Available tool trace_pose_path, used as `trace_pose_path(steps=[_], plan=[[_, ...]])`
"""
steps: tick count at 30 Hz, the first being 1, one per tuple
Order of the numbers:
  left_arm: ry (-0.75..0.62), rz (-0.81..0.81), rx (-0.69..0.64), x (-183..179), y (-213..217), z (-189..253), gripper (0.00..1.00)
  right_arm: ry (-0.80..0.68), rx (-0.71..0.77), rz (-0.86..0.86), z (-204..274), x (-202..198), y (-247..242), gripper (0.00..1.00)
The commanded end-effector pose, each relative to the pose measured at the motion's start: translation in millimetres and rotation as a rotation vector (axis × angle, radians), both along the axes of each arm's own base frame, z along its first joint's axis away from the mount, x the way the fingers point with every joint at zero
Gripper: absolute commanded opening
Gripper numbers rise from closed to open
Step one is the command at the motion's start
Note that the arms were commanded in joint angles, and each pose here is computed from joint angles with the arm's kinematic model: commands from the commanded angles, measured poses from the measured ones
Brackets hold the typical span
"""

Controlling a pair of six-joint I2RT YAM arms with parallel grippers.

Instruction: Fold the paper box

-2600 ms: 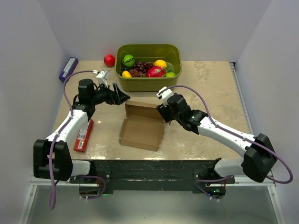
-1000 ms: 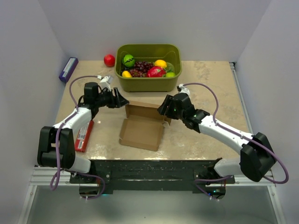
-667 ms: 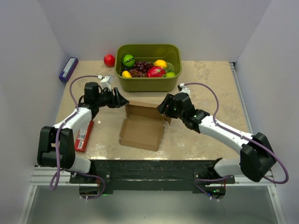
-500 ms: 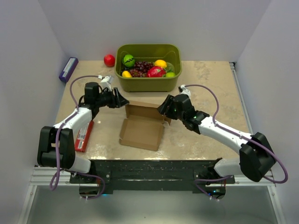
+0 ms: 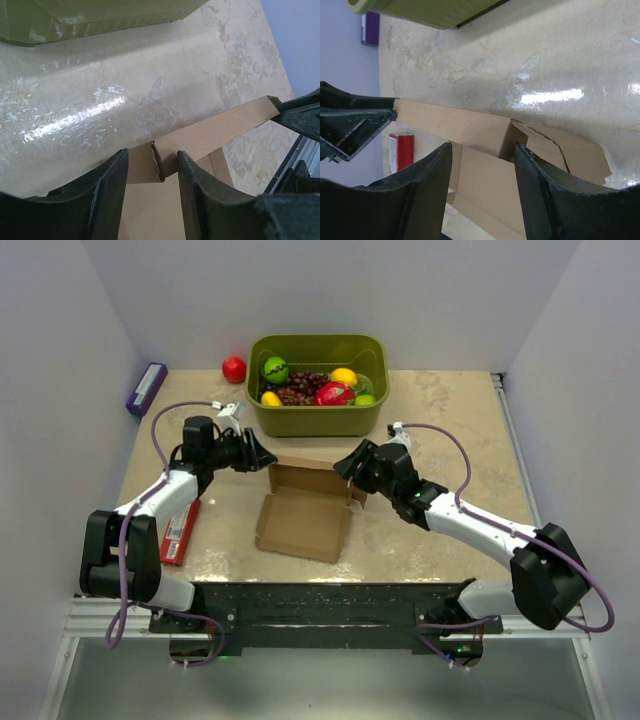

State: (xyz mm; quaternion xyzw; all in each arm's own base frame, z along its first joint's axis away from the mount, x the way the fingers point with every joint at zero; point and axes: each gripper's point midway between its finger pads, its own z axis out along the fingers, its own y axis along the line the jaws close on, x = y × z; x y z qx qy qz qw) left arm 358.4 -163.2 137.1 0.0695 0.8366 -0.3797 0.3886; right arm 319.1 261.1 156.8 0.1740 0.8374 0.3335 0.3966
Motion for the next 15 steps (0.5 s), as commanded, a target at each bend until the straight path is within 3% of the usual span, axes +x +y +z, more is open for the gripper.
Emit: trace_pose_path(steps=[1, 7, 15], plan=[[-0.016, -0.021, 0.014, -1.5, -4.1, 0.1, 0.48, -0.055, 0.099, -0.04, 18.6, 11.5, 3.4, 0.56], [-0.015, -0.026, 0.014, -2.3, -5.3, 0.0, 0.47, -0.051, 0.128, -0.047, 17.9, 21.8, 11.5, 0.55], [-0.018, -0.033, 0.013, -3.9, -7.6, 1.4, 0.47, -0.044, 0.211, -0.066, 19.9, 26.2, 18.7, 0.42]])
